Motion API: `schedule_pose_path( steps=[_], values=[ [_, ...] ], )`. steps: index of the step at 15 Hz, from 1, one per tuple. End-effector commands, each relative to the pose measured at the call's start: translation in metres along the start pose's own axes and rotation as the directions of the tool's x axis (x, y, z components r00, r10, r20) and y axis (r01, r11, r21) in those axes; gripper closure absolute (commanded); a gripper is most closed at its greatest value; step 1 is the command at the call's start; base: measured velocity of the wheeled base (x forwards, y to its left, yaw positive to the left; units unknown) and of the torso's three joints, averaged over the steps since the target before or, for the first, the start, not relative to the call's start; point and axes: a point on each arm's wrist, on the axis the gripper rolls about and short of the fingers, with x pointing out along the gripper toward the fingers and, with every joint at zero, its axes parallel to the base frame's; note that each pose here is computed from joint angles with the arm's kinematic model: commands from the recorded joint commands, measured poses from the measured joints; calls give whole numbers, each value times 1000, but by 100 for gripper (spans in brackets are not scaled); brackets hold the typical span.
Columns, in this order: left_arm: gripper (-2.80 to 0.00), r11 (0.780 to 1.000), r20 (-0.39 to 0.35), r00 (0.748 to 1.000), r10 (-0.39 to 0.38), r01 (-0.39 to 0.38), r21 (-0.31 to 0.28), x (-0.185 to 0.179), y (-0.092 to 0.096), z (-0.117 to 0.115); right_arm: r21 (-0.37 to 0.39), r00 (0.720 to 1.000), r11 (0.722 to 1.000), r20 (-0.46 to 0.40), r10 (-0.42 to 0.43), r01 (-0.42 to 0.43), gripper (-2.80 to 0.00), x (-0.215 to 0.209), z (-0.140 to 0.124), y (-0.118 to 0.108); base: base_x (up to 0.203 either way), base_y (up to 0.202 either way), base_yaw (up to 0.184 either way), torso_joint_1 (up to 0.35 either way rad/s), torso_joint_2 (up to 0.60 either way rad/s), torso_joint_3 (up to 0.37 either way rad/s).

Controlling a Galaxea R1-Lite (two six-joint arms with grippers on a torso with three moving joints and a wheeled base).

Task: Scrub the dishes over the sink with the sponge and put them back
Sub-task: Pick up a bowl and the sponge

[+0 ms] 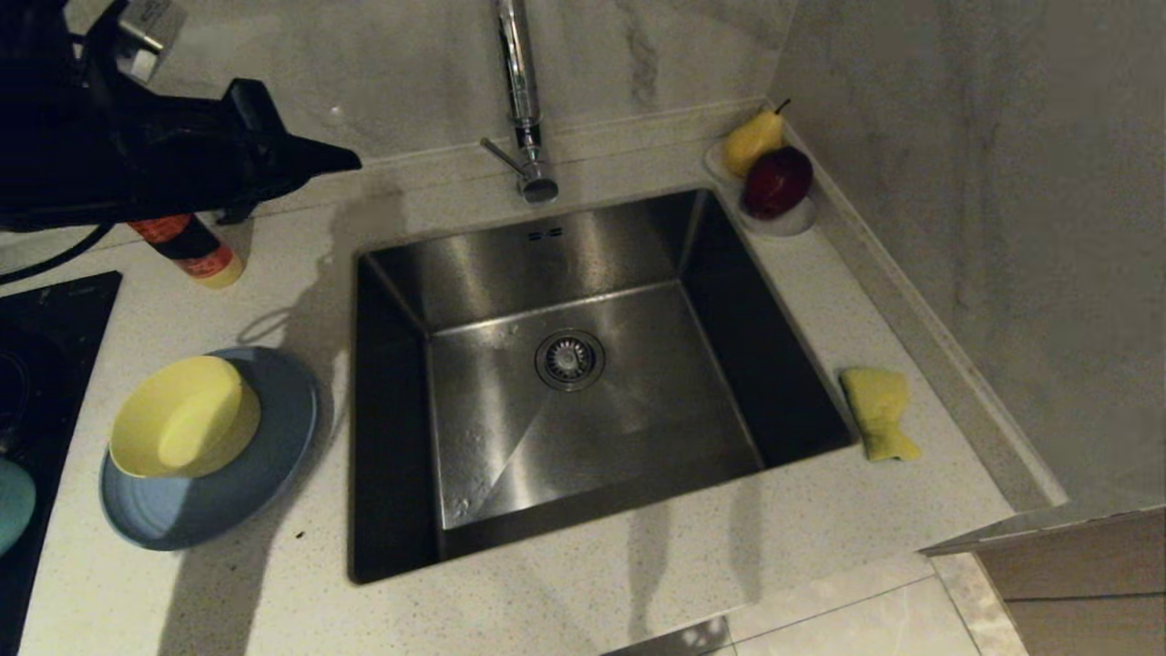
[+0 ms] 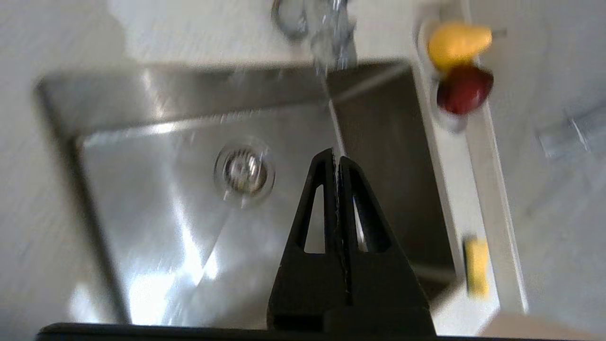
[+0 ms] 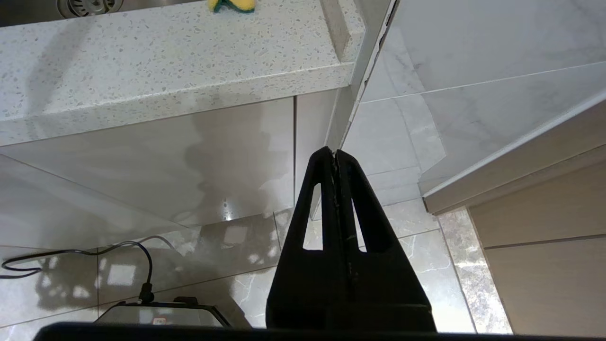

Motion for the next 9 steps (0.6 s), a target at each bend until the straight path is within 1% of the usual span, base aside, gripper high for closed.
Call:
schedule_pose_path(
  steps=[1,4,6,7,9],
  values=[
    [0,1000,-22,1000,-2,2,-14,44,15,-3,-1,1000,1000,1,1,-1,0,0,0,0,0,0,0,0,0,0],
    [0,1000,4,1000,-13,13,-18,64,20,4,-1,1000,1000,1,1,-1,0,0,0,0,0,0,0,0,0,0],
    [0,999,21,999,-26,27,-39,72,21,8,-1,1000,1000,1,1,-1,0,0,0,0,0,0,0,0,0,0],
    [0,998,39,998,-40,42,-55,78,21,8,-1,1000,1000,1,1,-1,0,0,0,0,0,0,0,0,0,0],
    [0,990,107,990,-87,98,-103,88,17,13,-1,1000,1000,1,1,-1,0,0,0,0,0,0,0,0,0,0]
  ],
)
